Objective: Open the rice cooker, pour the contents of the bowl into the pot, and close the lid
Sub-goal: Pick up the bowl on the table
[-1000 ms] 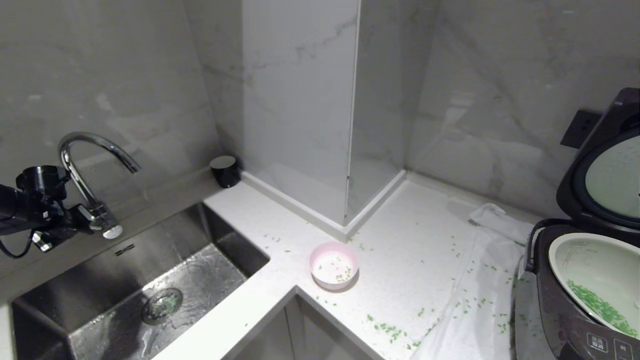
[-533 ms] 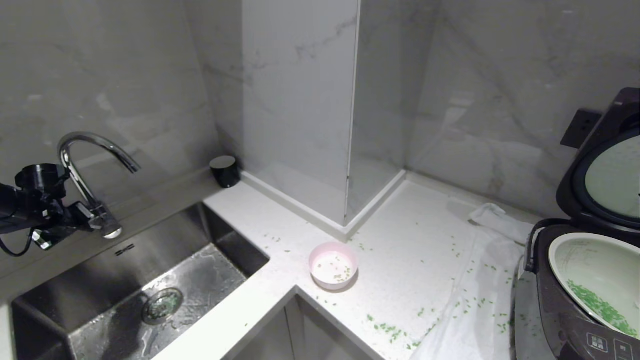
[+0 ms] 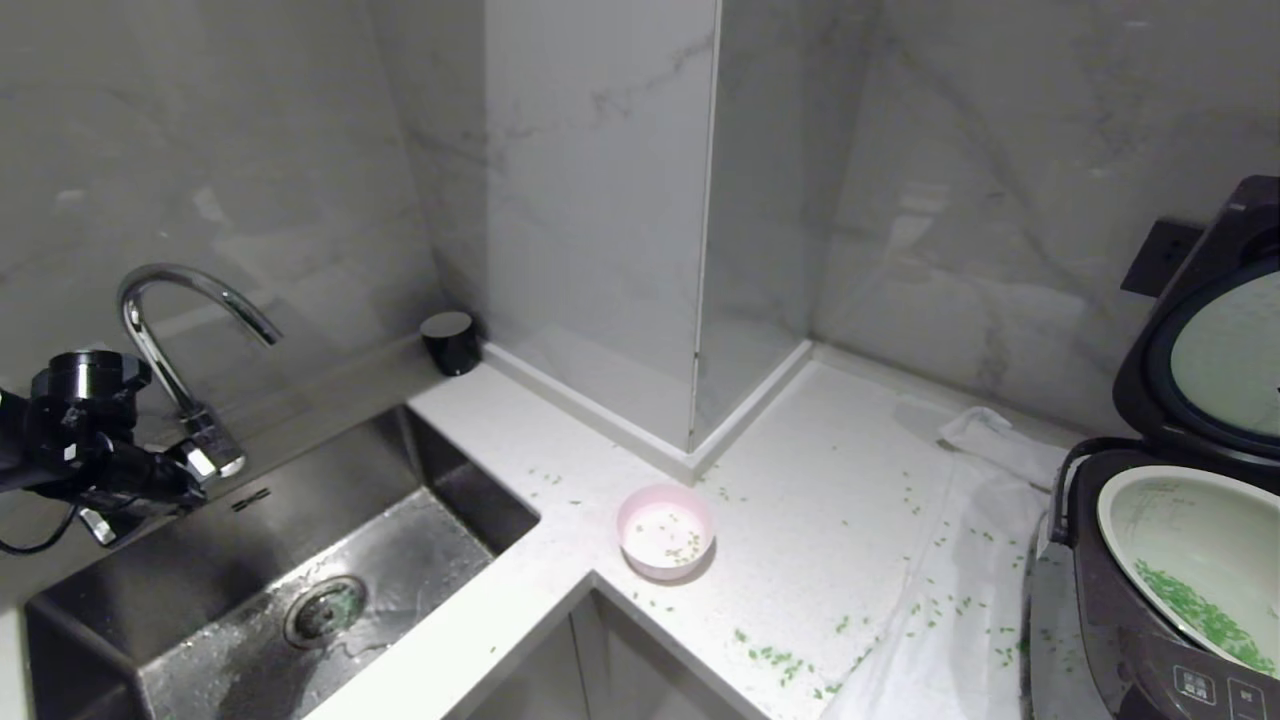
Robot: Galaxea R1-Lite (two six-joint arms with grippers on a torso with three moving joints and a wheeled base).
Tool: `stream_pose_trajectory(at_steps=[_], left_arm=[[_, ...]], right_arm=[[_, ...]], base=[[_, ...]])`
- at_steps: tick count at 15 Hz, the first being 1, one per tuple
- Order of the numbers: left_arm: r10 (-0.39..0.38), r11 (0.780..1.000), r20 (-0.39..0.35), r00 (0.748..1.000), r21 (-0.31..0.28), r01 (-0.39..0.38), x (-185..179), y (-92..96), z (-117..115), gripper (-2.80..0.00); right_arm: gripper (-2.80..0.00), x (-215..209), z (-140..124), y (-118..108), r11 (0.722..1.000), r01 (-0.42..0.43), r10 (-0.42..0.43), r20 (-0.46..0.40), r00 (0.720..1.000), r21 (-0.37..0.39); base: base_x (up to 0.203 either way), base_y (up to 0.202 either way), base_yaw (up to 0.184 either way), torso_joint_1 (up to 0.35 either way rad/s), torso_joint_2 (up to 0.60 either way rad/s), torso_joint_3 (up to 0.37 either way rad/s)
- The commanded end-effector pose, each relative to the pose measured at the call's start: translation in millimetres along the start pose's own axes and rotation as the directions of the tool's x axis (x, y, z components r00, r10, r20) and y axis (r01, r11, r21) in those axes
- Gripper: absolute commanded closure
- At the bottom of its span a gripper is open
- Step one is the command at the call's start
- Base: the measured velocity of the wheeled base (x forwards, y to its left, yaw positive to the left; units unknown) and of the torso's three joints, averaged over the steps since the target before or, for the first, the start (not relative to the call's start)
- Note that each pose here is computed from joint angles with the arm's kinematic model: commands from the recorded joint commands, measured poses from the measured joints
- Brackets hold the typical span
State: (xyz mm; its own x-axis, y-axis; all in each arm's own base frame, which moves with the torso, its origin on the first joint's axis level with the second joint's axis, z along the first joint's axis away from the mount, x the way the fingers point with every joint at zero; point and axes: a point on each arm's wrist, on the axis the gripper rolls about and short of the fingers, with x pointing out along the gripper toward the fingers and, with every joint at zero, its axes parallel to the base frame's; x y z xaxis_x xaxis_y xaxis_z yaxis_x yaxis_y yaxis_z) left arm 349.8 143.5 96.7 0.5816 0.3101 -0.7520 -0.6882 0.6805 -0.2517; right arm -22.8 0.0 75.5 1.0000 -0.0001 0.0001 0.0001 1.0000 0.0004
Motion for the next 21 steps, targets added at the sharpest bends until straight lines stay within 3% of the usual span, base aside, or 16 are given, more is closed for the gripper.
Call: stream_pose_trajectory(at_steps=[1, 4, 7, 11, 17, 21], left_arm=[[-0.081, 0.993, -0.024, 0.996, 0.079, 0.082, -41.7, -24.9, -28.9, 0.0], [-0.163, 0.966, -0.097, 0.982, 0.184, 0.179, -69.3, -57.4, -68.3, 0.0], [-0.226, 0.937, -0.167, 0.96, 0.23, 0.261, -95.3, -89.9, -95.4, 0.0], [-0.307, 0.873, -0.255, 0.917, 0.308, 0.378, -129.0, -142.3, -126.1, 0.0], [-0.335, 0.825, -0.345, 0.877, 0.344, 0.45, -136.9, -218.3, -162.3, 0.0], [-0.299, 0.812, -0.354, 0.886, 0.394, 0.431, -125.2, -247.6, -197.3, 0.0]], right_arm=[[0.0, 0.1, -0.4, 0.0, 1.0, 0.0, 0.0, -0.002, 1.0, 0.001], [0.0, 0.1, -0.4, 0.0, 1.0, 0.0, 0.0, -0.002, 1.0, 0.001], [0.0, 0.1, -0.4, 0.0, 1.0, 0.0, 0.0, -0.002, 1.0, 0.0], [0.0, 0.1, -0.4, 0.0, 1.0, 0.0, 0.0, -0.002, 1.0, 0.001], [0.0, 0.1, -0.4, 0.0, 1.0, 0.0, 0.0, -0.002, 1.0, 0.0], [0.0, 0.1, -0.4, 0.0, 1.0, 0.0, 0.0, -0.002, 1.0, 0.0]], base=[[0.0, 0.0, 0.0, 0.0, 0.0, 0.0], [0.0, 0.0, 0.0, 0.0, 0.0, 0.0], [0.0, 0.0, 0.0, 0.0, 0.0, 0.0], [0.0, 0.0, 0.0, 0.0, 0.0, 0.0], [0.0, 0.0, 0.0, 0.0, 0.0, 0.0], [0.0, 0.0, 0.0, 0.0, 0.0, 0.0]])
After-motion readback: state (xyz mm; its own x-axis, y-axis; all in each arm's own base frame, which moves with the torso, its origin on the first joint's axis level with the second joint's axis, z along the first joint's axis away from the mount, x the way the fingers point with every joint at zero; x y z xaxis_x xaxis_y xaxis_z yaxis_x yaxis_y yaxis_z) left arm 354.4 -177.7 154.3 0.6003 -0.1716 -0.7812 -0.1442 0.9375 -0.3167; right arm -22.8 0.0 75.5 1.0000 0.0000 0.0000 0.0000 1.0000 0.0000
